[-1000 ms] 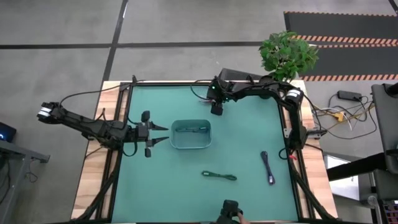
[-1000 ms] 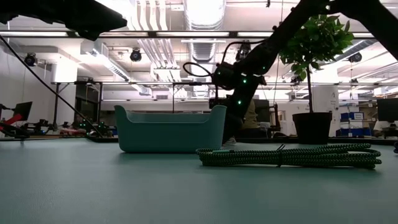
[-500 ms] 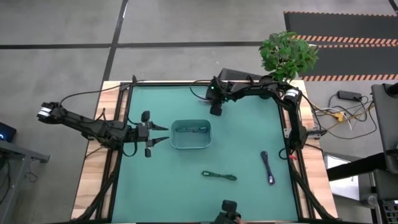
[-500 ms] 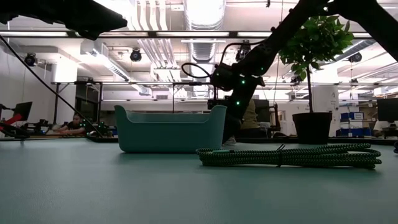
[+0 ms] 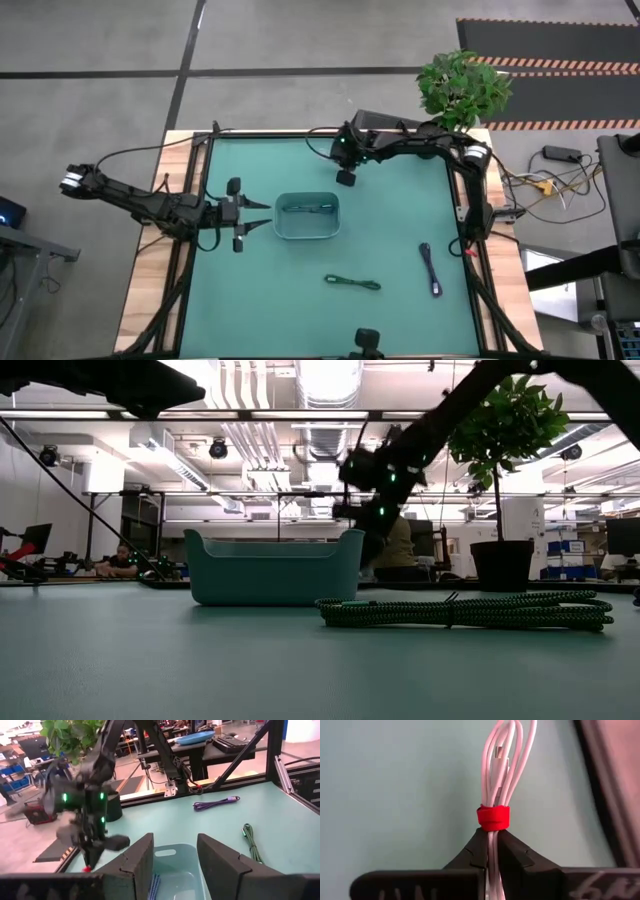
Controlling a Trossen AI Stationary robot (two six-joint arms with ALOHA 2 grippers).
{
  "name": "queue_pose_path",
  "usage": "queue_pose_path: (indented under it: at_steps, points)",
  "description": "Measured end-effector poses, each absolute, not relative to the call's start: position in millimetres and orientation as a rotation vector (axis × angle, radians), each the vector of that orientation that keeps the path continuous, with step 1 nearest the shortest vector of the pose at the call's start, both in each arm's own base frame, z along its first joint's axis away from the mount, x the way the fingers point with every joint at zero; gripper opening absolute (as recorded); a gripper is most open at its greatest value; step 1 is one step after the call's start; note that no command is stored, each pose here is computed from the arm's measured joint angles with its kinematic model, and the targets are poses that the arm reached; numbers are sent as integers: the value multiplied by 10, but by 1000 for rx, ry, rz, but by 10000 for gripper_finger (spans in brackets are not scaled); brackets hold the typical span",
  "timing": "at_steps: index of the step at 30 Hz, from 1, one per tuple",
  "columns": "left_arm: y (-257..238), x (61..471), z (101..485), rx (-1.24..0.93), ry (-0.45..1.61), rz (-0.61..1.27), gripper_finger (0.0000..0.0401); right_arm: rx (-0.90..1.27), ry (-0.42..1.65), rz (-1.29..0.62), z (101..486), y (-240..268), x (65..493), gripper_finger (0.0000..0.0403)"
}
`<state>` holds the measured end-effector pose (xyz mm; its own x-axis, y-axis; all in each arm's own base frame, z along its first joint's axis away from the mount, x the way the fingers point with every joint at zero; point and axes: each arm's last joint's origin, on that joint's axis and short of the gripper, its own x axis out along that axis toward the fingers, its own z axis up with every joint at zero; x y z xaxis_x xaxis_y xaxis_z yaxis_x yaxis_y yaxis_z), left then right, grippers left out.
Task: Pick and place USB-C Cables
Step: Put the white charger cable into the green bin
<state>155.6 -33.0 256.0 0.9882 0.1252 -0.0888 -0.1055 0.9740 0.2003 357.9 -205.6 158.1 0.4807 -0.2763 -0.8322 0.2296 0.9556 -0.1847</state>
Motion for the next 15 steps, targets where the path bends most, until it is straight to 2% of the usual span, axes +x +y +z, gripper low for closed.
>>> queue_pose_path:
  at_steps: [15]
  points:
    - [-340,1594,2617,116,27,129,137,-205,785,-326,2559,-1429,3498,13]
